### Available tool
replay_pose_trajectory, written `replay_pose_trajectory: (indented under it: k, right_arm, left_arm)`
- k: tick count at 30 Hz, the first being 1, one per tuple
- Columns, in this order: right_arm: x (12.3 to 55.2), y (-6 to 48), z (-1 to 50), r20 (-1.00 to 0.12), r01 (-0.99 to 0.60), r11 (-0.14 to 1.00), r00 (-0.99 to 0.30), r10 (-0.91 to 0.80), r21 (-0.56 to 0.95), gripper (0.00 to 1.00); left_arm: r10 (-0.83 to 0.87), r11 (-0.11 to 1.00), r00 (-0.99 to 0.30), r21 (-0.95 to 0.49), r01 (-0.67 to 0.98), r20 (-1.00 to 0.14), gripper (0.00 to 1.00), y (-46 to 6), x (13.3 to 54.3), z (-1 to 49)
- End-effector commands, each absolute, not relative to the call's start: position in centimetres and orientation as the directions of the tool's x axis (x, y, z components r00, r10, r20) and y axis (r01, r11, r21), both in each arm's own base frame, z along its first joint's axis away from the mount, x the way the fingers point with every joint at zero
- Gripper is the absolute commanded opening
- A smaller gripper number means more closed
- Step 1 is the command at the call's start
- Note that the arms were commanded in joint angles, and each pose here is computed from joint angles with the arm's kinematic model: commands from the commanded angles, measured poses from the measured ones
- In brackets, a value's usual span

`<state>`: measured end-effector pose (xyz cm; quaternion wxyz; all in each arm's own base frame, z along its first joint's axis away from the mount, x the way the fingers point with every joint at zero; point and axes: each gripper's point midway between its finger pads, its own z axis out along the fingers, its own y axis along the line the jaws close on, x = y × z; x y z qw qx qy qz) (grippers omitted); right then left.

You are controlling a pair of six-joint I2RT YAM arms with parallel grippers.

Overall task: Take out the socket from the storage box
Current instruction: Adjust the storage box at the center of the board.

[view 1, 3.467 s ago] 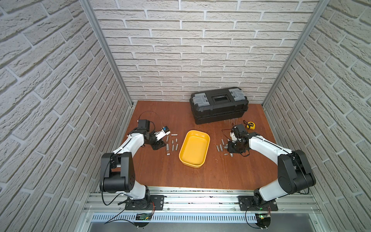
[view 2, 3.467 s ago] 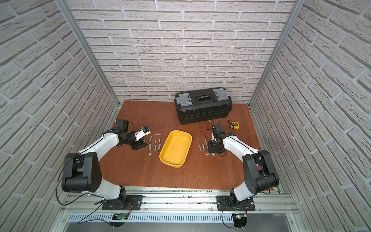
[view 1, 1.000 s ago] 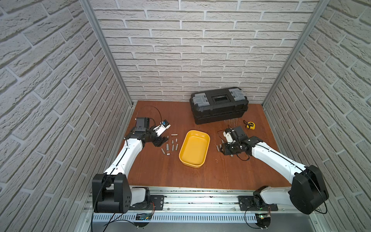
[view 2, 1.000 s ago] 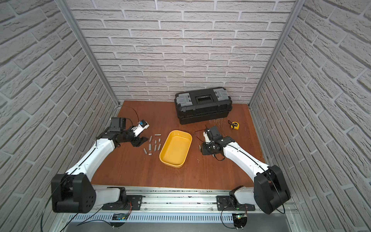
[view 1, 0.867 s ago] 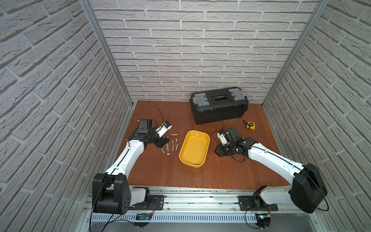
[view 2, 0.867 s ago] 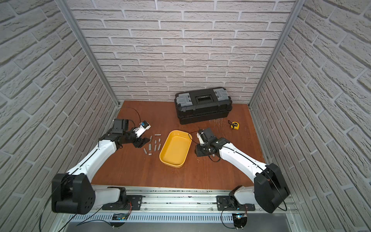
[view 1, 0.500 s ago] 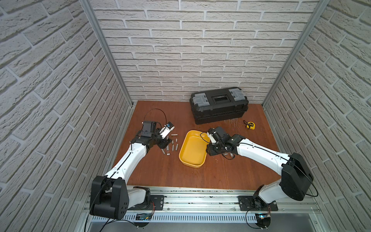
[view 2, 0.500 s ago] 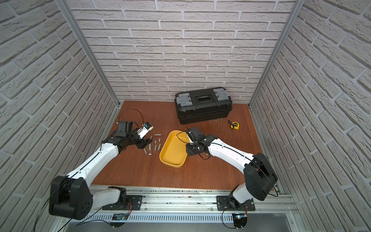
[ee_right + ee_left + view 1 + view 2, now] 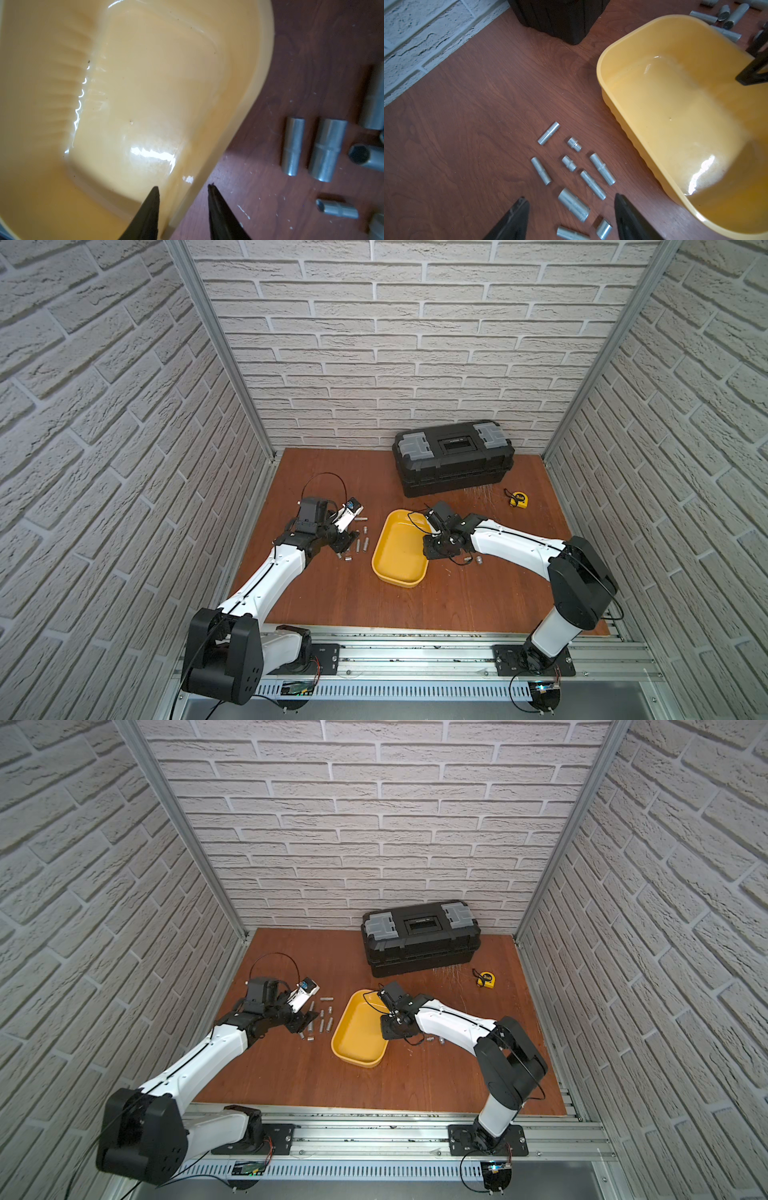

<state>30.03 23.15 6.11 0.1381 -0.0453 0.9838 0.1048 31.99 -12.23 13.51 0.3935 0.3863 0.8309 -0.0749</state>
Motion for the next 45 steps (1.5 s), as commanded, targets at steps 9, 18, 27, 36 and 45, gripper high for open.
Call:
replay_pose_trajectory:
  k: [9,18,27,36,45]
  right_arm:
    - [30.5,22.6,5.8,-0.26,-0.145,0.983,-0.959,-0.112,0.11,0.18]
    - [30.0,22.0,6.7,-0.22,-0.219,0.973,-0.955,-0.199,0.07,0.02]
    - [28.0,21.6,6.9,-0.081,-0.294,0.949,-0.955,-0.286,0.111,0.02]
    - [27.3,20.8,8.2,-0.024,-0.276,0.938,-0.961,-0.277,0.208,0.02]
    - [27.1,20.1,9.8,-0.019,-0.272,0.941,-0.962,-0.274,0.201,0.02]
  left_arm:
    - [0.578,0.689,-0.356,0.206,0.695,-0.734,0.69,-13.0,32.1,13.9]
    - [0.581,0.69,-0.362,0.205,0.695,-0.729,0.69,-13.1,32.0,13.5]
    - [0.585,0.692,-0.362,0.213,0.69,-0.725,0.7,-12.9,32.0,13.6]
    - [0.587,0.688,-0.363,0.21,0.694,-0.723,0.7,-13.0,31.9,13.4]
    - [0.59,0.688,-0.362,0.214,0.694,-0.722,0.71,-13.0,31.9,13.5]
